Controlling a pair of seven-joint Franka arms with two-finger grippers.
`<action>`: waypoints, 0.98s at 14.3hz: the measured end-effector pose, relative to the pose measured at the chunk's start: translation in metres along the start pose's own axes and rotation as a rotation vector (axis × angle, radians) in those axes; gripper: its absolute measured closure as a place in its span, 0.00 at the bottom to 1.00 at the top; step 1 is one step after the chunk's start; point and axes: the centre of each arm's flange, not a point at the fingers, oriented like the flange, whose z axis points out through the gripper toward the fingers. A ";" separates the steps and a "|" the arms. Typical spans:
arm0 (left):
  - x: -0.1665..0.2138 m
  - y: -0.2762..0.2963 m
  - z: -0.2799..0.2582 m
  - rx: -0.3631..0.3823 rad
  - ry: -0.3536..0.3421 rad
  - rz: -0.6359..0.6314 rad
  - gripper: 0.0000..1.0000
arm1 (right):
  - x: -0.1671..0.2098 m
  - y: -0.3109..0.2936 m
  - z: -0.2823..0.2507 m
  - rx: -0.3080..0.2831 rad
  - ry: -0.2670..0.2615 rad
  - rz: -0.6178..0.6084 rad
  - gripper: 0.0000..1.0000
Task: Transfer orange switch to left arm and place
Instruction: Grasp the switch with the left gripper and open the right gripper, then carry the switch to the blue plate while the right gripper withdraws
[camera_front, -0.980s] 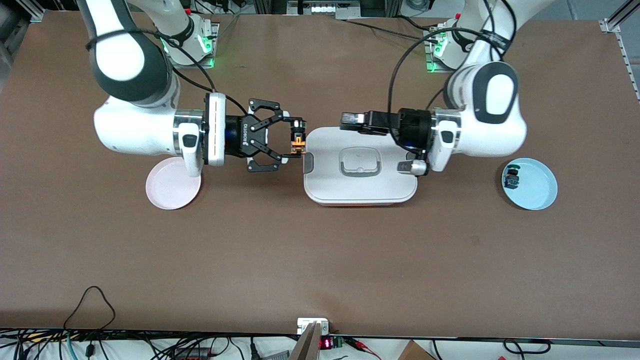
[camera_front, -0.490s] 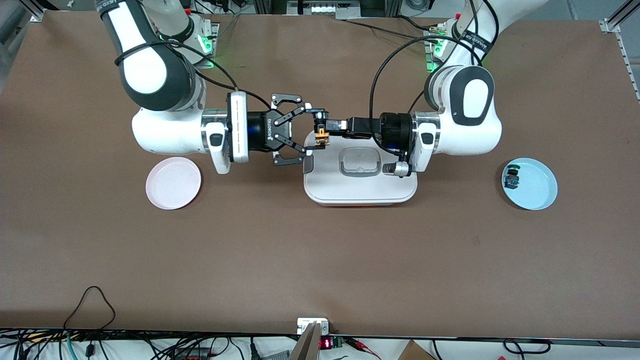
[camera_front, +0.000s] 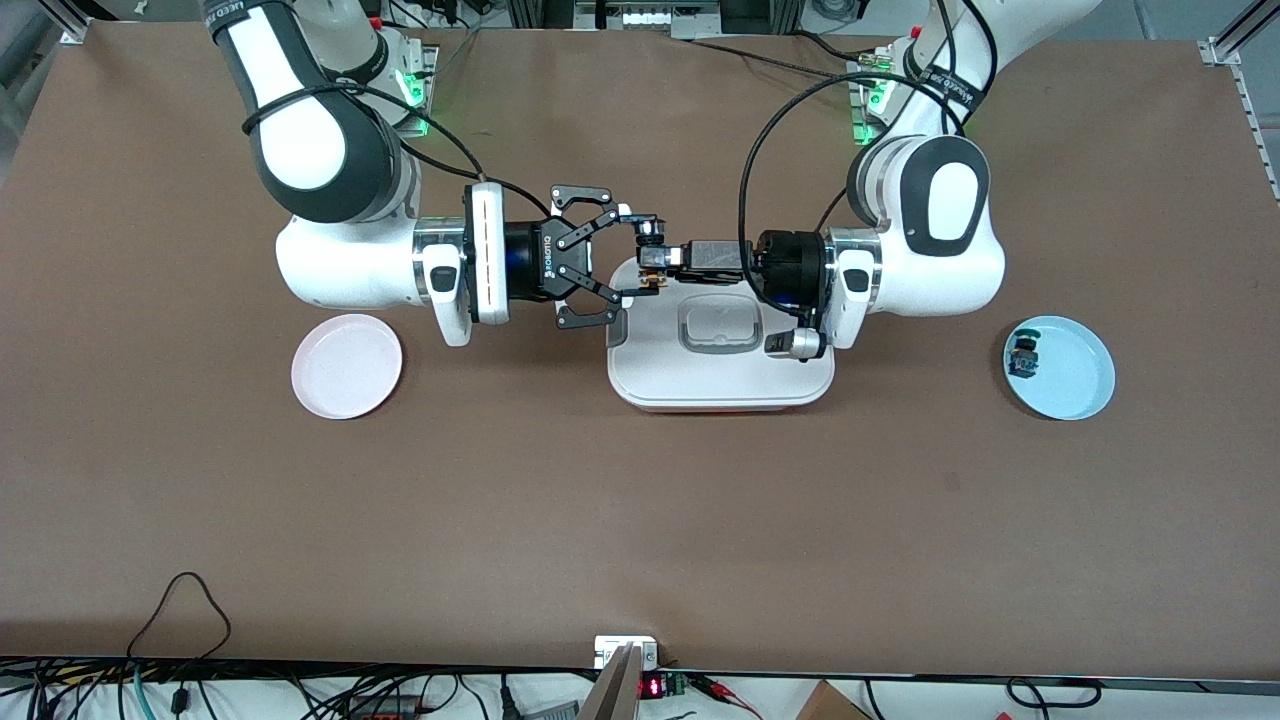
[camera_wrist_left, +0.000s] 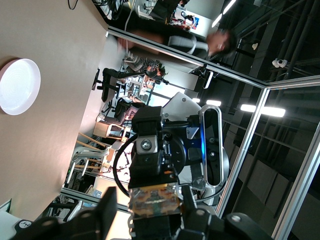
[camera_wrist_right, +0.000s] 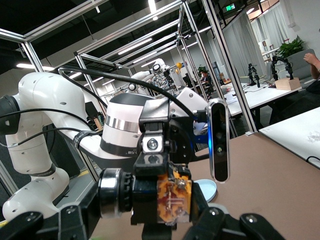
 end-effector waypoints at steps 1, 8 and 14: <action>0.000 0.000 0.000 0.000 0.000 -0.001 0.59 | 0.000 0.000 0.000 -0.001 0.000 -0.009 0.28; 0.001 0.001 -0.002 0.000 0.005 0.001 0.59 | 0.001 -0.001 0.001 0.010 0.009 -0.006 0.02; 0.011 0.012 -0.026 0.197 -0.017 0.143 0.59 | 0.017 0.007 -0.032 -0.042 0.007 0.003 0.00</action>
